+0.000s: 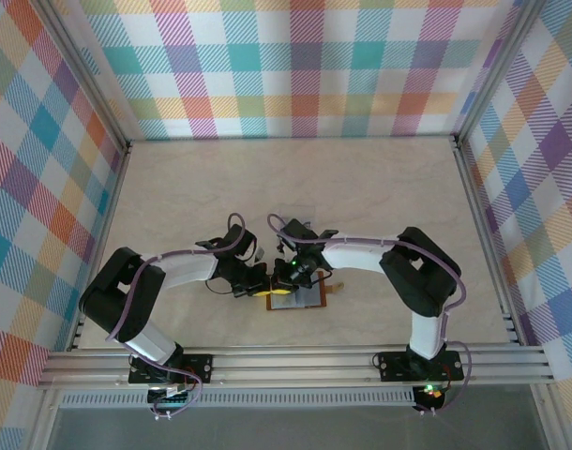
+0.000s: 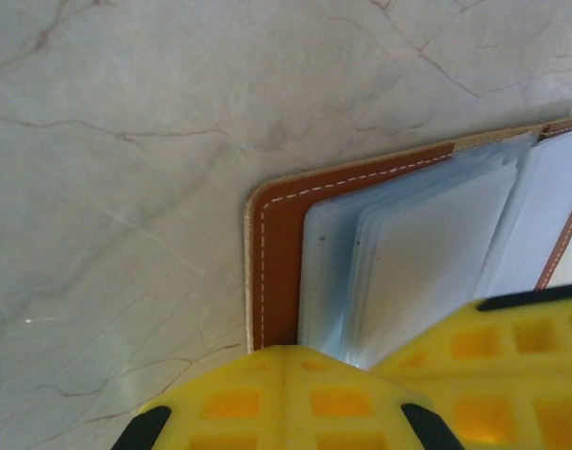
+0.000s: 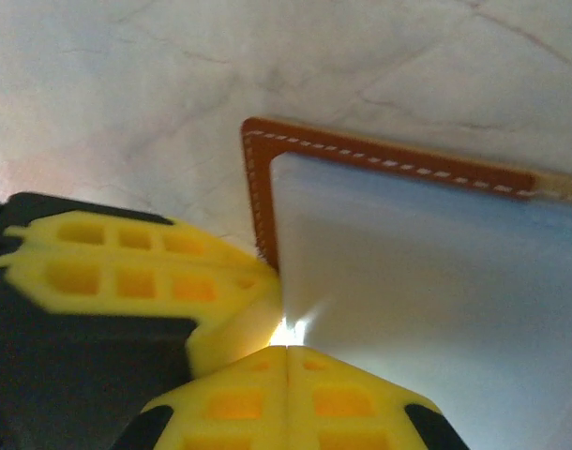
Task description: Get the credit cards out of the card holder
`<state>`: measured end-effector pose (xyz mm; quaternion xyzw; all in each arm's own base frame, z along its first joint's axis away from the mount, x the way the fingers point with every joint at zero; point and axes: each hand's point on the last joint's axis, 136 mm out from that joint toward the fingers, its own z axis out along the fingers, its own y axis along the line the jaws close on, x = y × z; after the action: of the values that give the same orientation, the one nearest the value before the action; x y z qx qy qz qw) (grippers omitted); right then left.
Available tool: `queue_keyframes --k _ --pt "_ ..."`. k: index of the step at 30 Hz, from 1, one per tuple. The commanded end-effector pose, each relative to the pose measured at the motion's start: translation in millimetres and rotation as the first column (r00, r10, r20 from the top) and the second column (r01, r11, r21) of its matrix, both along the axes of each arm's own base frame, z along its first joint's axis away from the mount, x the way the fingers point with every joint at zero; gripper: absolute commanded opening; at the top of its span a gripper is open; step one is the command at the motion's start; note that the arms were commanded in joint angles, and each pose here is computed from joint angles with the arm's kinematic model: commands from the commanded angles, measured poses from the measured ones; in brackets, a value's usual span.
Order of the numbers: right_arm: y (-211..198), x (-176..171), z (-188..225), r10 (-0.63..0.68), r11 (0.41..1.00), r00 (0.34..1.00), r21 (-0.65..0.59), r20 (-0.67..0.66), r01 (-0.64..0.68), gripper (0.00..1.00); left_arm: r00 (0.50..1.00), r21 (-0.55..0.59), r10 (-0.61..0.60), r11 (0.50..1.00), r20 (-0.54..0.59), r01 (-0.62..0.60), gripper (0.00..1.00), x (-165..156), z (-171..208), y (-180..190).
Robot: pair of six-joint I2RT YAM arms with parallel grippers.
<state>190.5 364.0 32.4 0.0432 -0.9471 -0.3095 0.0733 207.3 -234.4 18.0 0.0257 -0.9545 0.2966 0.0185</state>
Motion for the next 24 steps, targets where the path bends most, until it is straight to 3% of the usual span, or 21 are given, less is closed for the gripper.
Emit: queue_keyframes --k 1,5,11,24 --pt "4.8 -1.4 -11.3 -0.015 0.999 1.000 -0.036 -0.011 0.014 0.07 0.999 0.066 0.013 0.998 -0.039 -0.010 0.02 -13.9 -15.2 12.6" --pt "-9.1 -2.5 -18.1 -0.018 0.994 1.000 -0.107 0.003 0.018 0.10 0.999 0.076 0.012 0.997 -0.036 -0.009 0.02 -14.4 -14.8 14.7" --pt "-19.0 -4.5 -10.0 -0.012 0.992 1.000 -0.127 0.027 0.016 0.24 0.999 0.087 0.005 0.996 -0.039 -0.001 0.02 -15.1 -15.9 16.4" --pt "-44.4 -4.2 -2.5 -0.003 0.968 0.998 -0.249 0.067 0.019 0.37 0.999 0.094 0.003 0.996 -0.042 0.001 0.02 -16.3 -15.9 18.1"
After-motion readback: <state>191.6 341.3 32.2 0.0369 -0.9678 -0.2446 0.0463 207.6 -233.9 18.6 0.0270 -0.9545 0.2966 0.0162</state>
